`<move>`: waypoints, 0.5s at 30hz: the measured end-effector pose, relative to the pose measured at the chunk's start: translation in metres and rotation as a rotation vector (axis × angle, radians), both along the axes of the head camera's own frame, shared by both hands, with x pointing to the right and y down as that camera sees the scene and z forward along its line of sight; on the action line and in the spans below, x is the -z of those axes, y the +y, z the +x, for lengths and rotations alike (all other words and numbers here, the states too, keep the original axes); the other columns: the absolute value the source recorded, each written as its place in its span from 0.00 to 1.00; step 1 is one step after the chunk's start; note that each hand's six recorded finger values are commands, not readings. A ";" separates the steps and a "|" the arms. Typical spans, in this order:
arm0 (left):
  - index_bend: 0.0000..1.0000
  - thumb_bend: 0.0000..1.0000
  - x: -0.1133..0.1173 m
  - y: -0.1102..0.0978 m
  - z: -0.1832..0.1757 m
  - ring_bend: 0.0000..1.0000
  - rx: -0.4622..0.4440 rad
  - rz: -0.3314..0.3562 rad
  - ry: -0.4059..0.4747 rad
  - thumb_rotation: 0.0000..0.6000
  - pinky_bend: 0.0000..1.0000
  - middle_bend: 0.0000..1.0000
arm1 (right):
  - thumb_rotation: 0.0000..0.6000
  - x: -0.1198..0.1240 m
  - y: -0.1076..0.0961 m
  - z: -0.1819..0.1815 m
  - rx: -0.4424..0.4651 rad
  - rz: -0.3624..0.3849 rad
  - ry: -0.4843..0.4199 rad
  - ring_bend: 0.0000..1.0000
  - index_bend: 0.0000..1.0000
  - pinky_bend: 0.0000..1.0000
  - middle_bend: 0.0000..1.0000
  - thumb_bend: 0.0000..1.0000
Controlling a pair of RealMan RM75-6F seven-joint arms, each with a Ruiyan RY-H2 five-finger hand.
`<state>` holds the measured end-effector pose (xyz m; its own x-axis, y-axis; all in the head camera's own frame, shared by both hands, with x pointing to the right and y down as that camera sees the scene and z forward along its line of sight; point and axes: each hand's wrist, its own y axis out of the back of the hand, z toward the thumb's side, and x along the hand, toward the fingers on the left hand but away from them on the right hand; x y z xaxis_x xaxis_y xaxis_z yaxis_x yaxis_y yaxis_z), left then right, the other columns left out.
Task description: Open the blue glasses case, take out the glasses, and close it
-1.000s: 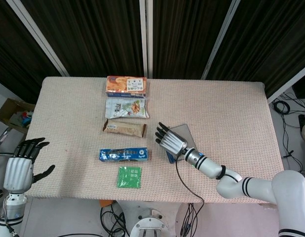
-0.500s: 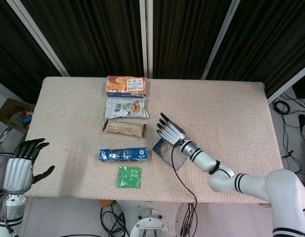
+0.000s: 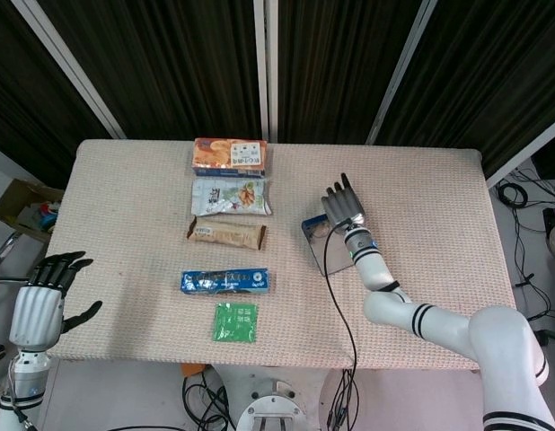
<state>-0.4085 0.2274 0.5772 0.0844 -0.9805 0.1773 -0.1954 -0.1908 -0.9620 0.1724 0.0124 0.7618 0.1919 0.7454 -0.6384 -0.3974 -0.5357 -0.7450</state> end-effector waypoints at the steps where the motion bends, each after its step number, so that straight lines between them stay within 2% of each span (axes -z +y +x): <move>1: 0.28 0.02 0.000 0.000 0.000 0.20 0.001 -0.001 -0.001 1.00 0.21 0.23 | 1.00 0.000 -0.003 0.000 -0.022 0.003 0.007 0.15 0.42 0.00 0.28 0.39; 6: 0.28 0.02 0.000 0.002 -0.002 0.20 0.006 -0.004 -0.001 1.00 0.21 0.23 | 1.00 0.005 -0.017 -0.012 -0.115 0.005 -0.002 0.15 0.29 0.00 0.26 0.38; 15: 0.28 0.02 -0.002 0.005 -0.003 0.20 0.011 -0.008 0.005 1.00 0.21 0.23 | 1.00 0.000 -0.012 -0.003 -0.140 -0.024 -0.006 0.15 0.28 0.00 0.26 0.38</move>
